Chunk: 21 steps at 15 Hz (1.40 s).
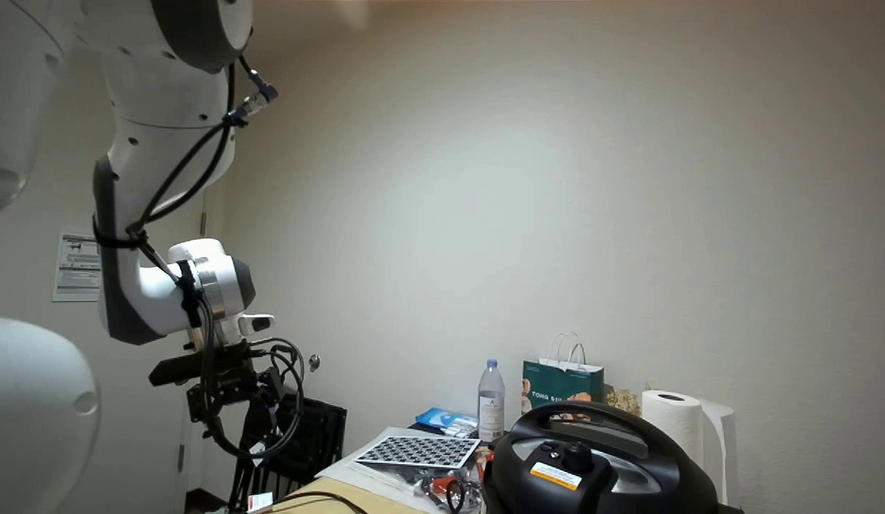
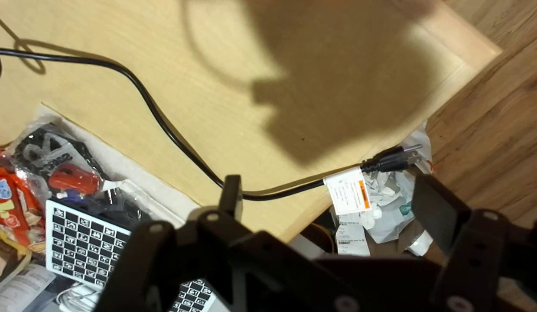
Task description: Move the black cable to the right
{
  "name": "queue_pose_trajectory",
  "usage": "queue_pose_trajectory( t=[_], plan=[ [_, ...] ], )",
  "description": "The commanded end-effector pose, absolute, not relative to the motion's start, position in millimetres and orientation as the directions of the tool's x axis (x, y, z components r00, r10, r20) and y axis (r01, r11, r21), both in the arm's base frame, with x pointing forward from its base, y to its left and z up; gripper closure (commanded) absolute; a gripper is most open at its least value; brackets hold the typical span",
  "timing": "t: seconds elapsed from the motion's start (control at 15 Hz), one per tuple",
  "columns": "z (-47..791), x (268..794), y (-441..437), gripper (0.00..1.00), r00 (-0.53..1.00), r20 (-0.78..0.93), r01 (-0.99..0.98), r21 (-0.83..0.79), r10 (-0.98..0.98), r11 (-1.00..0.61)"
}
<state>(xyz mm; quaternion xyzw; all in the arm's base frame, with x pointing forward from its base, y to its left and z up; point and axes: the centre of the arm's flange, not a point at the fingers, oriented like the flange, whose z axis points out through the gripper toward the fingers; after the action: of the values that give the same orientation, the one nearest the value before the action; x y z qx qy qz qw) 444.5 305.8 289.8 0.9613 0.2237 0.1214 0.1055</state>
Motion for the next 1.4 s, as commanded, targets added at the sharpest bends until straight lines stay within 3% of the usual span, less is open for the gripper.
queue_pose_trajectory(
  t=[0.0,0.27,0.67,0.73,1.13,1.33],
  plan=[
    [283.7,451.7,311.8,0.00,0.869,0.188,0.405,0.264,0.458,-0.875],
    [273.1,463.2,320.0,0.00,0.866,0.182,0.413,0.265,0.466,-0.871],
    [241.5,492.1,344.3,0.00,0.930,0.344,0.044,0.239,0.127,-0.970],
    [259.6,483.8,332.5,0.00,0.938,0.287,0.130,0.230,0.195,-0.964],
    [247.5,492.9,338.7,0.00,0.941,0.310,0.065,0.223,0.134,-0.973],
    [228.7,480.2,340.7,0.00,0.951,0.308,-0.051,0.167,0.003,-0.985]
  ],
)
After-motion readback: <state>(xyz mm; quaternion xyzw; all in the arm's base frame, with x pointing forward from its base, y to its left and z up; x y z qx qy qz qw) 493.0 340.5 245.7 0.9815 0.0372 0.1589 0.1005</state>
